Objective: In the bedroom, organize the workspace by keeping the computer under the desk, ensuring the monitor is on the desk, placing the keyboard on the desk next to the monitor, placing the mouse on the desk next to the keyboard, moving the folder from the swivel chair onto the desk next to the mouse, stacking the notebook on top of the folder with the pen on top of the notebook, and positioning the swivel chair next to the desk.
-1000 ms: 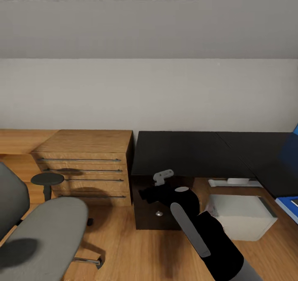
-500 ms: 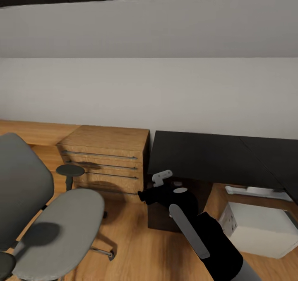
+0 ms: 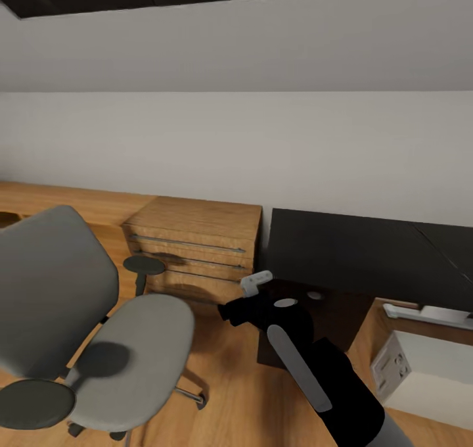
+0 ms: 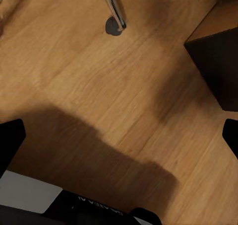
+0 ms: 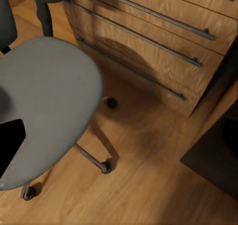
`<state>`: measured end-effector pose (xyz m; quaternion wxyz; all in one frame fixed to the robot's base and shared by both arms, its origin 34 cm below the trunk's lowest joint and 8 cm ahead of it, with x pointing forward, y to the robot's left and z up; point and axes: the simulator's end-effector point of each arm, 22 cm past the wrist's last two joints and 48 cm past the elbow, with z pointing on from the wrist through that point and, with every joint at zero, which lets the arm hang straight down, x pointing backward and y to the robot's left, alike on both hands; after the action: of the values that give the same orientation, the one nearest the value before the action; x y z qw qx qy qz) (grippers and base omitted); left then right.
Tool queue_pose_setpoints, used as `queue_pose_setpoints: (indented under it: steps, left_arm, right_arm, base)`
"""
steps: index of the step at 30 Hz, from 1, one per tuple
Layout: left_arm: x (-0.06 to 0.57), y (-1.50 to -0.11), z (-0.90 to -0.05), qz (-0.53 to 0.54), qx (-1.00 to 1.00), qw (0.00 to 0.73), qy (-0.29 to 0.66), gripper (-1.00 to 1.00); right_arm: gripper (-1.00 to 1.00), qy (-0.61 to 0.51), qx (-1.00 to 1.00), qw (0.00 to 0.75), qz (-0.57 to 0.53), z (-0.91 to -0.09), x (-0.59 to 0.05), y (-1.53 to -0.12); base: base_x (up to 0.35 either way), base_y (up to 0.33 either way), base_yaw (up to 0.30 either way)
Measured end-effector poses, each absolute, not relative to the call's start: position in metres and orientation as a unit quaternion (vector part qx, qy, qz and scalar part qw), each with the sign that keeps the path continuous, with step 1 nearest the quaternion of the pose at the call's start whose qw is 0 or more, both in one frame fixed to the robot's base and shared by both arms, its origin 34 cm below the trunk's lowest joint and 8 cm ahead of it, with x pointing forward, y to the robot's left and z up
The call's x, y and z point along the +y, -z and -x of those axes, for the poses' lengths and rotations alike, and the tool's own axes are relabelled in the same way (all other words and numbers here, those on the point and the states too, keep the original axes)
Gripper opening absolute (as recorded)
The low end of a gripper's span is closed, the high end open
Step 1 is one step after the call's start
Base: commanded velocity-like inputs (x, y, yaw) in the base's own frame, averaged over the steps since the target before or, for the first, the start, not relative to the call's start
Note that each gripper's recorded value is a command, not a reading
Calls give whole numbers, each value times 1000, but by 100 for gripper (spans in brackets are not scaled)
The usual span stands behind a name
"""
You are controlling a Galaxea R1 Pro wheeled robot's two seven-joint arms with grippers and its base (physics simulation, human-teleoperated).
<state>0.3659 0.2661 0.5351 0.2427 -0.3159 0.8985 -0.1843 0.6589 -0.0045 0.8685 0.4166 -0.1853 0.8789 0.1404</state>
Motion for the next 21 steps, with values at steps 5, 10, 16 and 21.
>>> queue_pose_setpoints:
  steps: [5, 10, 16, 21]
  left_arm:
    - [266, -535, -366, 316, 898, 243, 184, 100]
    - [267, -535, -366, 316, 899, 243, 184, 100]
    - [266, -535, -366, 316, 898, 243, 184, 100]
    - [267, -535, -366, 316, 898, 243, 184, 100]
  right_arm:
    - [100, -141, 879, 417, 185, -659, -4, -869]
    - [100, -140, 879, 417, 185, -659, -4, -869]
    - [100, -140, 879, 417, 185, -659, -4, -869]
    - [100, -140, 879, 417, 185, -659, -4, -869]
  base:
    - [0, 251, 151]
    - [0, 108, 243]
    - [0, 28, 271]
    - [0, 6, 276]
